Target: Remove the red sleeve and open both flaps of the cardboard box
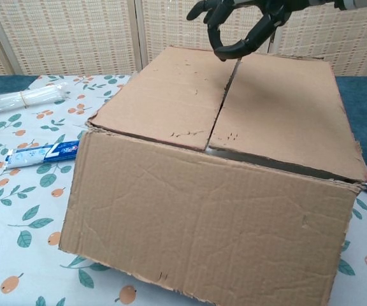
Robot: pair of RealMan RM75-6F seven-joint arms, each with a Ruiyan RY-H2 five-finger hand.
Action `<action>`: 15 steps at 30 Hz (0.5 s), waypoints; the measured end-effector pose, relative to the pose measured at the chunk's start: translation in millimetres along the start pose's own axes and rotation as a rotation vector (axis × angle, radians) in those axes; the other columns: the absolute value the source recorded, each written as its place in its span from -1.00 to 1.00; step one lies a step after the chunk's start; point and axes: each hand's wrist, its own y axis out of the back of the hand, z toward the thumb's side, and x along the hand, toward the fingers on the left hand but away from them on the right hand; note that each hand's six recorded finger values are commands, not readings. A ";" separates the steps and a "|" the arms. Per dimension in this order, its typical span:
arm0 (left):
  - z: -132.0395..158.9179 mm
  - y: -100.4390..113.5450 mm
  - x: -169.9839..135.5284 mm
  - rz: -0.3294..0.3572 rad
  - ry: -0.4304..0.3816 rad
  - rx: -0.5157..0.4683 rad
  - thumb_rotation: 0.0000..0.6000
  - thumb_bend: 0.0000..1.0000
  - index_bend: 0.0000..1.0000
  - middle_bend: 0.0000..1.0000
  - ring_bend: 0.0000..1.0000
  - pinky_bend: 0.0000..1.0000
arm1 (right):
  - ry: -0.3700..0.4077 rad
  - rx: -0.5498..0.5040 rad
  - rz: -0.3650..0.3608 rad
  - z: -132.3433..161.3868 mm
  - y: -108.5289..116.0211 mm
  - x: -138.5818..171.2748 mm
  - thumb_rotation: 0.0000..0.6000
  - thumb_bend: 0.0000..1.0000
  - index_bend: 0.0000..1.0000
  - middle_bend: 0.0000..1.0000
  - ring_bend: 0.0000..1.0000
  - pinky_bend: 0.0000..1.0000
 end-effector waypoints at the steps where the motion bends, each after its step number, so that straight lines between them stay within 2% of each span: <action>1: 0.0 0.1 0.0 0.000 0.000 -0.001 1.00 -0.49 -1.00 -1.00 -1.00 -1.00 | 0.001 0.010 0.005 0.9 -1.1 -1.4 0.14 0.01 0.06 -0.94 -0.92 -1.00; 15: -2.2 1.7 0.0 0.000 0.001 -0.014 1.00 -0.49 -1.00 -1.00 -1.00 -1.00 | 0.016 0.153 0.076 12.0 -17.8 -28.3 0.10 0.03 0.13 -0.94 -0.95 -1.00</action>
